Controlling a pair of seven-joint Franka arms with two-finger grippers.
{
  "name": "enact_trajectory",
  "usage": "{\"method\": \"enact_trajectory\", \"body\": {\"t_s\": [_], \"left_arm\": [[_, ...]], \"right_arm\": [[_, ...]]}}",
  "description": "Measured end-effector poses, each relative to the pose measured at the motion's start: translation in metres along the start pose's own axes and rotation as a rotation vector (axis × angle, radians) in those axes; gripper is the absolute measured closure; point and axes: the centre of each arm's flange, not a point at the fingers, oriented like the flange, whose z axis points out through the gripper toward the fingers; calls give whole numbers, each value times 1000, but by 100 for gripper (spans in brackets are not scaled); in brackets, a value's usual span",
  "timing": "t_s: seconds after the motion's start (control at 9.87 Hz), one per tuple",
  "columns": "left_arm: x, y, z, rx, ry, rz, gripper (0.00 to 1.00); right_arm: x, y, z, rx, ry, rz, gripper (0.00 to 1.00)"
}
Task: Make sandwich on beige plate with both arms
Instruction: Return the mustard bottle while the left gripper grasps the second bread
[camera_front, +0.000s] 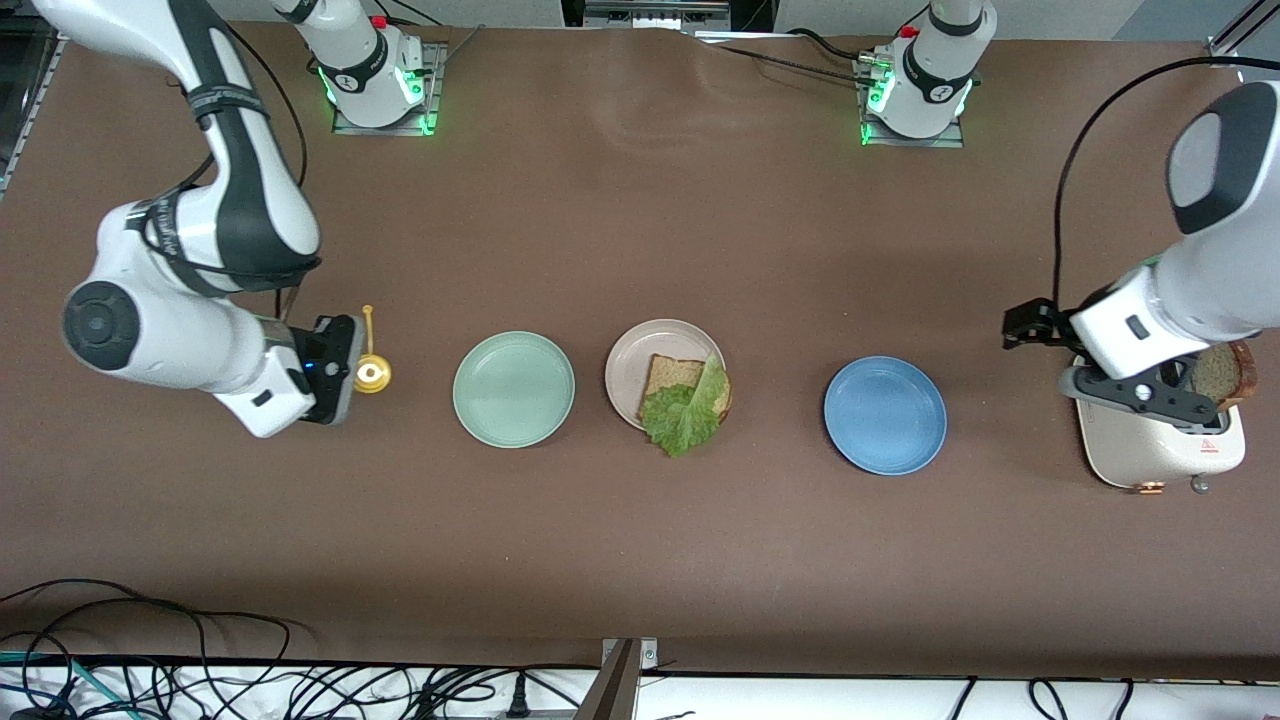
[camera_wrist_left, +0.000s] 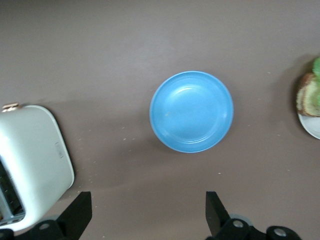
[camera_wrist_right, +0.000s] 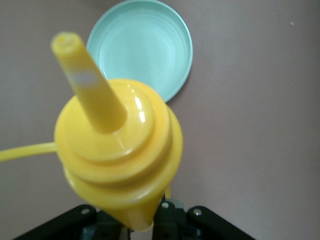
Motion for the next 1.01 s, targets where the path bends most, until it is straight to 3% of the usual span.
{"method": "enact_trajectory", "body": {"t_s": [0.2, 0.61, 1.01], "left_arm": [[-10, -64, 13, 42, -26, -23, 0], [-27, -183, 37, 169, 9, -8, 0], [-63, -279, 109, 107, -40, -94, 1]], "right_arm": [[-15, 3, 26, -21, 34, -8, 84], [-39, 6, 62, -46, 185, -89, 84], [-62, 9, 114, -50, 336, -177, 84]]}}
